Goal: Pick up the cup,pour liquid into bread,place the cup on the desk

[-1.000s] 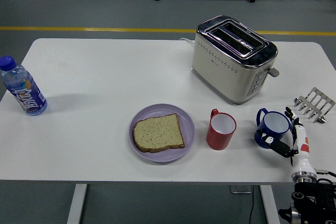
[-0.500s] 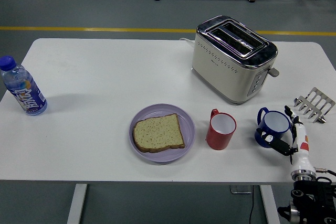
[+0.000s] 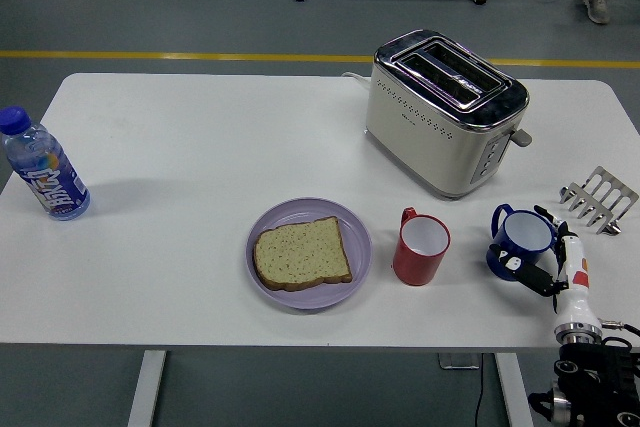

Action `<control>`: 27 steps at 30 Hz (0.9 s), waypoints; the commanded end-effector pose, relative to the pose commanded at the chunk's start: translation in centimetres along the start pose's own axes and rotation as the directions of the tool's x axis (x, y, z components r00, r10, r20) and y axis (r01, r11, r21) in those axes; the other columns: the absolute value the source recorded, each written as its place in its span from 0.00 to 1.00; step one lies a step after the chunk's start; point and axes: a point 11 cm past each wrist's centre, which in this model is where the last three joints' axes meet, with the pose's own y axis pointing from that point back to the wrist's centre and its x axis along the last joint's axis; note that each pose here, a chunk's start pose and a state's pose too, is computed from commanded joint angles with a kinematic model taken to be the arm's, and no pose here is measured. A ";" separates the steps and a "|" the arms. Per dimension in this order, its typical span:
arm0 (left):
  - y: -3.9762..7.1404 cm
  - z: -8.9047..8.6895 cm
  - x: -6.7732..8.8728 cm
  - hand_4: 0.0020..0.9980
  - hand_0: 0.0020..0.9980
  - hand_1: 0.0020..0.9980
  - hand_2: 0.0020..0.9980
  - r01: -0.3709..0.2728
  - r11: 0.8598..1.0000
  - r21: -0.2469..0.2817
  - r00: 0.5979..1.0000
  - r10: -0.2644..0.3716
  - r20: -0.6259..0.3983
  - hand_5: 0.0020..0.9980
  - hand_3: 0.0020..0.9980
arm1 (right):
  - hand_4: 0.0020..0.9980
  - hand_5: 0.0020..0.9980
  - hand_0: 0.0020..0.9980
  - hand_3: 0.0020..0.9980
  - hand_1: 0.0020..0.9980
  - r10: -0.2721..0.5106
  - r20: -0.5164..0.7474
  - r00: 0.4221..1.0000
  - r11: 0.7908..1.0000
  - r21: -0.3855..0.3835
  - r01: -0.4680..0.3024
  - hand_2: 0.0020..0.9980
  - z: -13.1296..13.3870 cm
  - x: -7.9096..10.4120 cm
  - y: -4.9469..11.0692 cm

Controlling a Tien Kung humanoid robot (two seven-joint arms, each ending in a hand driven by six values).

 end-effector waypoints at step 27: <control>0.0 0.1 0.0 0.25 0.68 0.69 0.70 0.001 1.000 -0.003 1.000 -0.001 0.001 1.00 0.54 | 0.91 0.08 0.64 0.63 0.51 0.017 0.024 1.000 1.000 -0.022 -0.016 0.58 0.4 0.1 0.0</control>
